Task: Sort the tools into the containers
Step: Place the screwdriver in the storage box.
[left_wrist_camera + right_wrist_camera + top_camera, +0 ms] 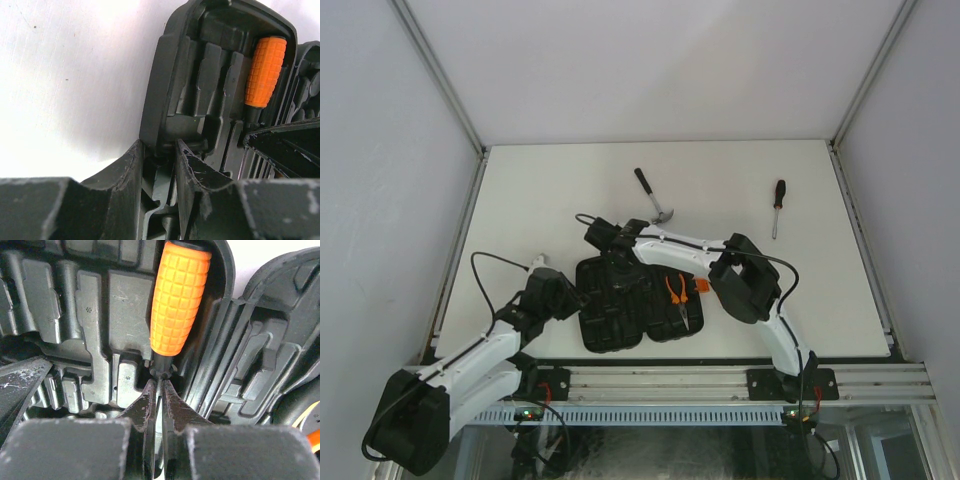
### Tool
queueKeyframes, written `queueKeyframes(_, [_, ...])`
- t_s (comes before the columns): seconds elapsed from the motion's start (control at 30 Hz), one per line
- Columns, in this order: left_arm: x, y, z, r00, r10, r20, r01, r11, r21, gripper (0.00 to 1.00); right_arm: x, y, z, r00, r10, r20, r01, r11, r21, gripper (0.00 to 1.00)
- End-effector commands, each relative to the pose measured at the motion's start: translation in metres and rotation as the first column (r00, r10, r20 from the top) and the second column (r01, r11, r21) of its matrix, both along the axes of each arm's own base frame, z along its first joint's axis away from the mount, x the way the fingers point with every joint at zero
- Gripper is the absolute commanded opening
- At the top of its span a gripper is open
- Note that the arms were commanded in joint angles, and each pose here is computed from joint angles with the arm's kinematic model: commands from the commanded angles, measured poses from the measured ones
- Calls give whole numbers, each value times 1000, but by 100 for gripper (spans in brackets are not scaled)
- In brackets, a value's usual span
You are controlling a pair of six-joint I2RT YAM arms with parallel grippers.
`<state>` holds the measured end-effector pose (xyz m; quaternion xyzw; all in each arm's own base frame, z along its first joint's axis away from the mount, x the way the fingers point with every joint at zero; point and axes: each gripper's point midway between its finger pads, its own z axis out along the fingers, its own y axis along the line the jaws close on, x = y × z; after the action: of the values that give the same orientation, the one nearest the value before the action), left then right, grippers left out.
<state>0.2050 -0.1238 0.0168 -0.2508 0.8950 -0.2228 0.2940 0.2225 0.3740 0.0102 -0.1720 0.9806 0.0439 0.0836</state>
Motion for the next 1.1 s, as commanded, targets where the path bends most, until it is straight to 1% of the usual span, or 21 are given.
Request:
queueKeyframes(0.0, [-37, -11, -20, 985, -114, -129, 113, 993, -11, 33, -107, -120, -154, 926, -12, -377, -183, 859, -478, 0])
queueKeyframes(0.33, [-37, -11, -21, 985, -109, -131, 109, 994, -10, 33, -114, -135, -169, 912, -36, -409, -191, 845, -499, 0])
queueKeyframes(0.43, [-38, -9, -21, 985, -104, -134, 105, 995, -6, 33, -101, -128, -154, 932, -24, -361, -164, 861, -482, 0])
queueKeyframes(0.53, [-39, -7, -21, 986, -94, -134, 95, 995, 1, 33, -78, -117, -120, 957, -13, -290, -122, 889, -442, 0])
queueKeyframes(0.77, [-41, 0, -22, 989, -70, -133, 73, 997, 21, 33, -37, -68, -38, 990, 28, -137, -60, 969, -238, 0])
queueKeyframes(0.9, [-43, 2, -24, 988, -65, -139, 70, 997, 30, 34, -25, -33, -1, 997, 39, -73, -45, 995, -92, 9])
queueKeyframes(1.07, [-44, 4, -25, 988, -62, -142, 69, 997, 41, 35, -12, -7, 39, 999, 32, 1, -32, 997, 66, 19])
